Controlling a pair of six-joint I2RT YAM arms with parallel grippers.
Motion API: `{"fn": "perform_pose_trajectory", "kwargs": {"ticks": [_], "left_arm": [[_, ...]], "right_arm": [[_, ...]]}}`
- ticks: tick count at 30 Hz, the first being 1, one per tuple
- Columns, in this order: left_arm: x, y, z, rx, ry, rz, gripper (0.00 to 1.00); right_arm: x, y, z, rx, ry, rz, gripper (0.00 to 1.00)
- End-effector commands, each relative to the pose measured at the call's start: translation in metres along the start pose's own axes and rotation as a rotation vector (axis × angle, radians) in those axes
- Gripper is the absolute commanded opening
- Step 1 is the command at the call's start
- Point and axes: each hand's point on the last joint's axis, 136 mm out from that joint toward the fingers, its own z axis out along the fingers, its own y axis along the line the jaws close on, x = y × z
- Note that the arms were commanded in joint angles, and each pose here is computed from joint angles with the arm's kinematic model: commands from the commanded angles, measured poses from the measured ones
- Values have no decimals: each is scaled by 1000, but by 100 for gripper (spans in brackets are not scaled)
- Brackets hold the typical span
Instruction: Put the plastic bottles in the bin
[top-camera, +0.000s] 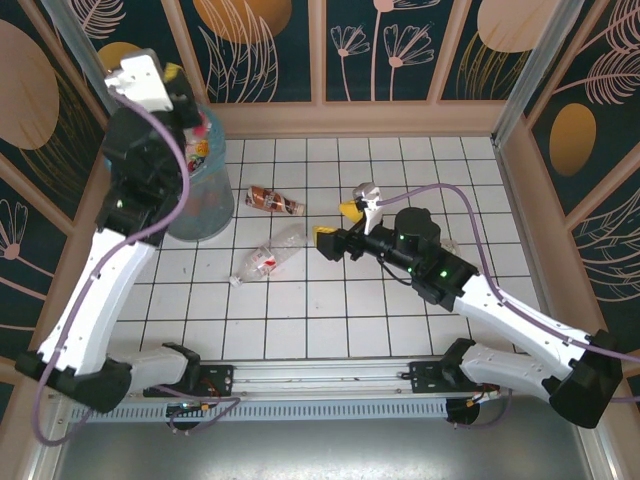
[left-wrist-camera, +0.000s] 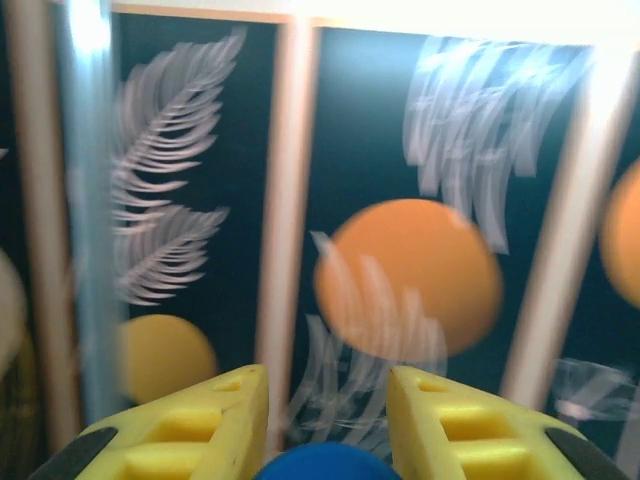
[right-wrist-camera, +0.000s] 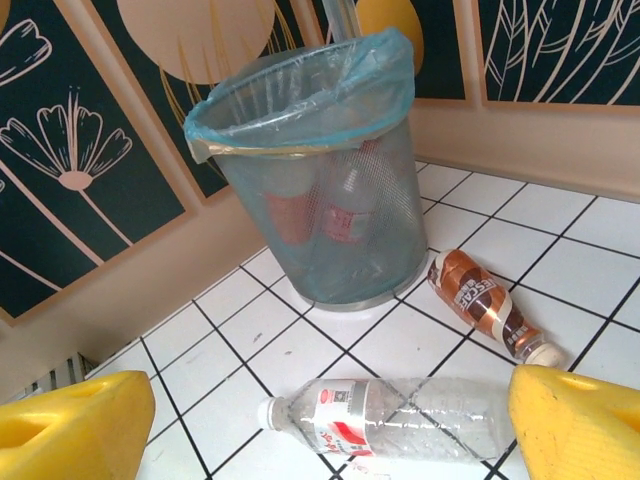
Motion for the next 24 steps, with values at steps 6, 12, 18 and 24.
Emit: {"fn": "perform_pose_trajectory", "kwargs": {"ticks": [6,12,18,24], "left_arm": [[72,91,74,-194,185,140,0],[133,122,102,-167,205,118,17],[166,133,107,-116,271,15,66],[166,127,95,-76,260,-6,63]], "right_arm": [[-14,5,-5,-2,-26,-7,91],[-11,5,-6,1,-9,-4,91],[-6,1,-3,17,0,11,91],[1,-2,2,27,22,13,91]]}}
